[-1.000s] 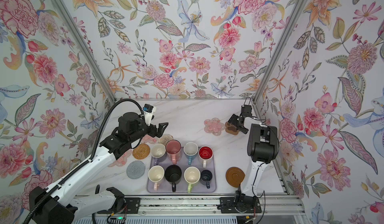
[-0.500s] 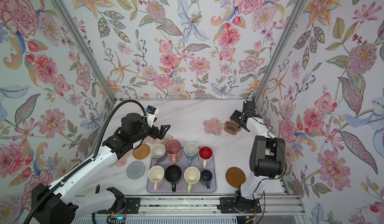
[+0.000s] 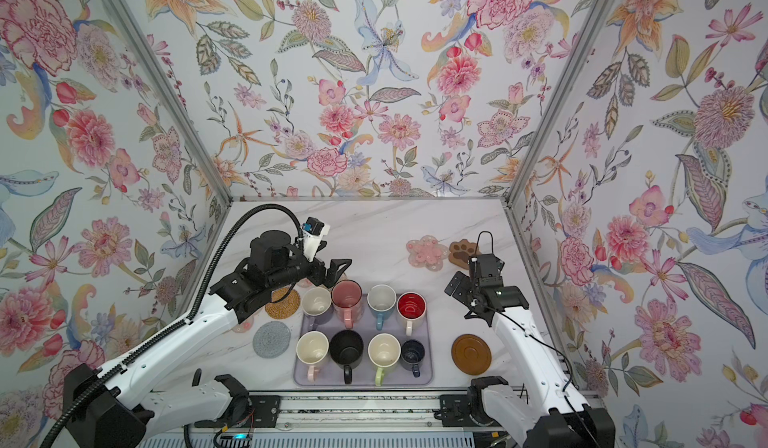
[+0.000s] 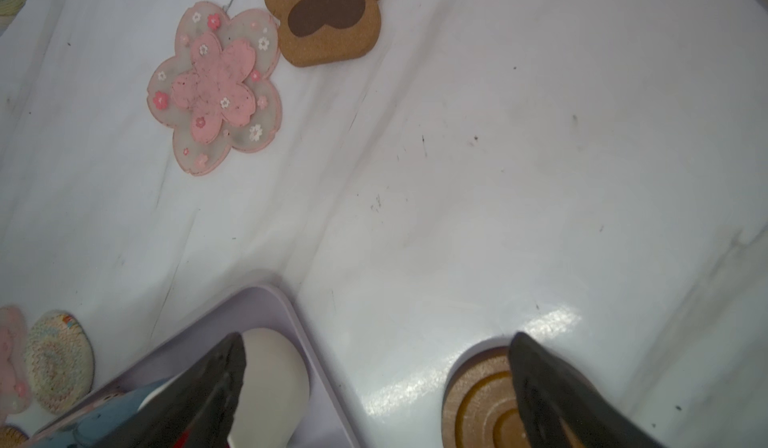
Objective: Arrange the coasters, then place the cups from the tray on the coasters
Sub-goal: 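Swing the right gripper nearer the robot over the round wooden coaster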
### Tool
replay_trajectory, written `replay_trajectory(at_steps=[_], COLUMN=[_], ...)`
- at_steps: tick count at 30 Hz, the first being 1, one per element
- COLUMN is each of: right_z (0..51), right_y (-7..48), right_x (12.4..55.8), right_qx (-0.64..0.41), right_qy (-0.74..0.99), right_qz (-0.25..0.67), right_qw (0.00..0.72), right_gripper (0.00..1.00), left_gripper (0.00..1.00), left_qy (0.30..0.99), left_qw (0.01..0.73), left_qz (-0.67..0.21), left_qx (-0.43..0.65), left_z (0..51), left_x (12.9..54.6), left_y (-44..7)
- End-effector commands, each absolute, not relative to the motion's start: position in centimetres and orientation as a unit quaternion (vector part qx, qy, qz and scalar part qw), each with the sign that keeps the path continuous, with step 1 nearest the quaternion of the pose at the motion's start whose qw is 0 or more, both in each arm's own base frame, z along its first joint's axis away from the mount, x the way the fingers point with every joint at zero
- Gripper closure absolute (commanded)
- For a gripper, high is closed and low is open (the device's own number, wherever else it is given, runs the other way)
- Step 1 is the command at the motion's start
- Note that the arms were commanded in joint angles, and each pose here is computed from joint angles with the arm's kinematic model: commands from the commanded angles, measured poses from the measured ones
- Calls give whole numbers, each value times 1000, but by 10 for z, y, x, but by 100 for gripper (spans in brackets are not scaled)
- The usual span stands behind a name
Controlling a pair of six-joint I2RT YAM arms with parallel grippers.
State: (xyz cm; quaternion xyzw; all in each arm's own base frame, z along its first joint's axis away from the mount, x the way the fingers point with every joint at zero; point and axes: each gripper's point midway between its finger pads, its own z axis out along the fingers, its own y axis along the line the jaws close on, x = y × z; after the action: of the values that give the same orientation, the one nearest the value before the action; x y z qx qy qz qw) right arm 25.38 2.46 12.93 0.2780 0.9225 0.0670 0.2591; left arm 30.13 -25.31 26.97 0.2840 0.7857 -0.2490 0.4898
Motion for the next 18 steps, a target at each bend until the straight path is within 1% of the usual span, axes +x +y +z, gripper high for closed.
replay_trajectory(at_steps=[1,11,18], right_z=[110,81,61], right_y=[26,45,39], right_x=[224,188,167], right_qx=[304,304,335], right_qy=[927,939,931], right_qz=[49,49,42], right_qw=[213,154,140], right_gripper=[1,1,1], left_gripper=[1,1,1], left_qy=[779,777,782], left_qw=[493,502,506], left_qz=[-251,-248,-235], left_qx=[294,287,278], left_z=[272,276,276], left_x=[295,296,300], left_y=[-254,-253,-249])
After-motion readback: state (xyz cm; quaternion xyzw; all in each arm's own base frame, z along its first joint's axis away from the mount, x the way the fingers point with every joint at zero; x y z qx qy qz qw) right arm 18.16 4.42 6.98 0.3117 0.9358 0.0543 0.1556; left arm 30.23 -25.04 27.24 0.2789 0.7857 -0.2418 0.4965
